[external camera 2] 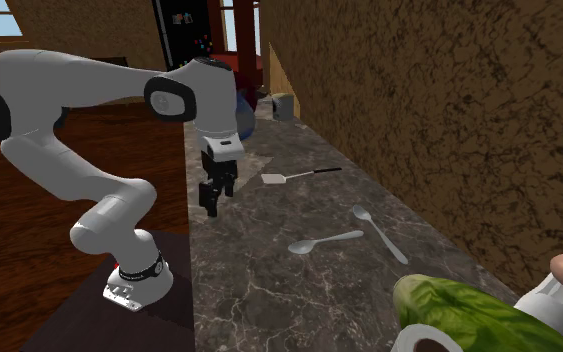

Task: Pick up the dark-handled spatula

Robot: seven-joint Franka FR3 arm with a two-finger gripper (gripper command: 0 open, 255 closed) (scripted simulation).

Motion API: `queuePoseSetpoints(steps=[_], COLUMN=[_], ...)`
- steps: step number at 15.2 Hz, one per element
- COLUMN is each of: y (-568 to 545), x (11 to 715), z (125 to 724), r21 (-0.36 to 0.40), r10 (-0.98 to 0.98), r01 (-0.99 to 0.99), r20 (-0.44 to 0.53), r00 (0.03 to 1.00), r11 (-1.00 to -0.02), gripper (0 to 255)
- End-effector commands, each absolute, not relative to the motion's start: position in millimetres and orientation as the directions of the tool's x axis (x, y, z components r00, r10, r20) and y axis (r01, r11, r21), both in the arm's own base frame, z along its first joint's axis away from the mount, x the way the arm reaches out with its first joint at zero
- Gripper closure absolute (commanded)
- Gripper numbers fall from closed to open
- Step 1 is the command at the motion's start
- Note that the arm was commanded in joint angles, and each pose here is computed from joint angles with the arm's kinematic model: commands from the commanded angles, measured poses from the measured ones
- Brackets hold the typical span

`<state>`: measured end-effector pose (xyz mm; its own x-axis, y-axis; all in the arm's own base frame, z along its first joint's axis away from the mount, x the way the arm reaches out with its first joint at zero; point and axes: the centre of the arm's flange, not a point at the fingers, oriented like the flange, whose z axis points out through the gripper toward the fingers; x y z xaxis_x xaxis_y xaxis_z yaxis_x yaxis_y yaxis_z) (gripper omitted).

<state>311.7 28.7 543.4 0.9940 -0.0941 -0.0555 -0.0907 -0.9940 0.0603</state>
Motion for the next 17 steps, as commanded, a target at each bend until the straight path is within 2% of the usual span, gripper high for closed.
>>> queuePoseSetpoints(steps=[1, 17], y=[29, 180], x=[312, 438], z=[543, 541], r21=[0.06, 0.013], r10=[-0.094, 0.249], r01=[-0.091, 0.248], r20=[-0.056, 0.017], r00=[0.994, 0.968], r11=[-0.994, -0.969], gripper=[0, 0])
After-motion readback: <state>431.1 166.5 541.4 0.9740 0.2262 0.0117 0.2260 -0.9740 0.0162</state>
